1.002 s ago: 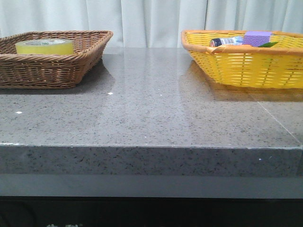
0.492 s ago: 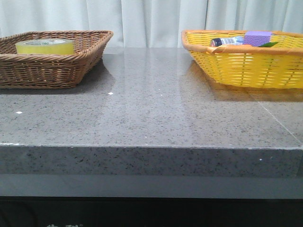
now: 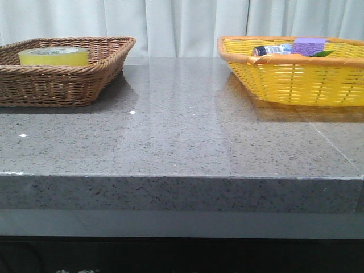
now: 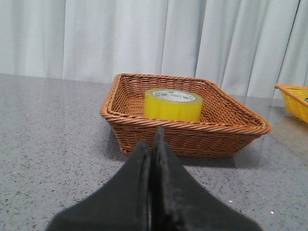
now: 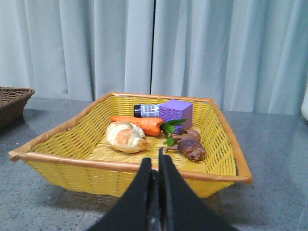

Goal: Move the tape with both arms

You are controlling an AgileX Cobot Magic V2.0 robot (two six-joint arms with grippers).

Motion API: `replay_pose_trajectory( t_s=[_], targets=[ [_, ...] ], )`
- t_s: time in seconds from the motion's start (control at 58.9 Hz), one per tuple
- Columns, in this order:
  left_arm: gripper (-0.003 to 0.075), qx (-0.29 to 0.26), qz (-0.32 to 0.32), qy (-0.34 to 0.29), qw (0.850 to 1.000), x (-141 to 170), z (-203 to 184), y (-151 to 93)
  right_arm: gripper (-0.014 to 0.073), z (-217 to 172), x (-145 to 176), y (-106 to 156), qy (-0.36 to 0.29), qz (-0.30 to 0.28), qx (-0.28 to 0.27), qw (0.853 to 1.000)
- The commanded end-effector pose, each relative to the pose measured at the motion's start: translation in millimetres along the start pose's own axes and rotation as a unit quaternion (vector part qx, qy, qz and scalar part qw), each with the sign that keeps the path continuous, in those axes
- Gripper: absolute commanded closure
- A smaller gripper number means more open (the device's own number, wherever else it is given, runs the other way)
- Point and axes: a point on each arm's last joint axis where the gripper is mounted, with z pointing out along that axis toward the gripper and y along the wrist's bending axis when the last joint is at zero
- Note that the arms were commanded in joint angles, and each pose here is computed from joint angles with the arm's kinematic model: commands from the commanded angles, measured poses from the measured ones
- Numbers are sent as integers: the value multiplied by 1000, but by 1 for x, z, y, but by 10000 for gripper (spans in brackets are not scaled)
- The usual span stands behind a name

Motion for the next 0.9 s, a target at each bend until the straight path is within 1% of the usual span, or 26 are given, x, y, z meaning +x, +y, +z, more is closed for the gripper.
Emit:
replay_pose_trajectory(
  t_s=[0.0,0.153,0.17,0.747,0.883],
  targets=[
    [740,5,-5,-30,1000,5,-1,0,664,-7,-1,-3,-69,-10,21,997],
    [740,5,-5,-30,1000,5,-1,0,664,-13,20,-3,-67,-8,22,998],
    [740,5,-5,-30,1000,5,-1,0,664,-13,21,-3,-59,-7,21,998],
    [740,4,-5,-28,1000,6,-1,0,664,-12,23,-3,-47,-8,19,999],
    [740,4,-5,-28,1000,6,-1,0,664,-12,23,-2,-48,4,14,999]
  ],
)
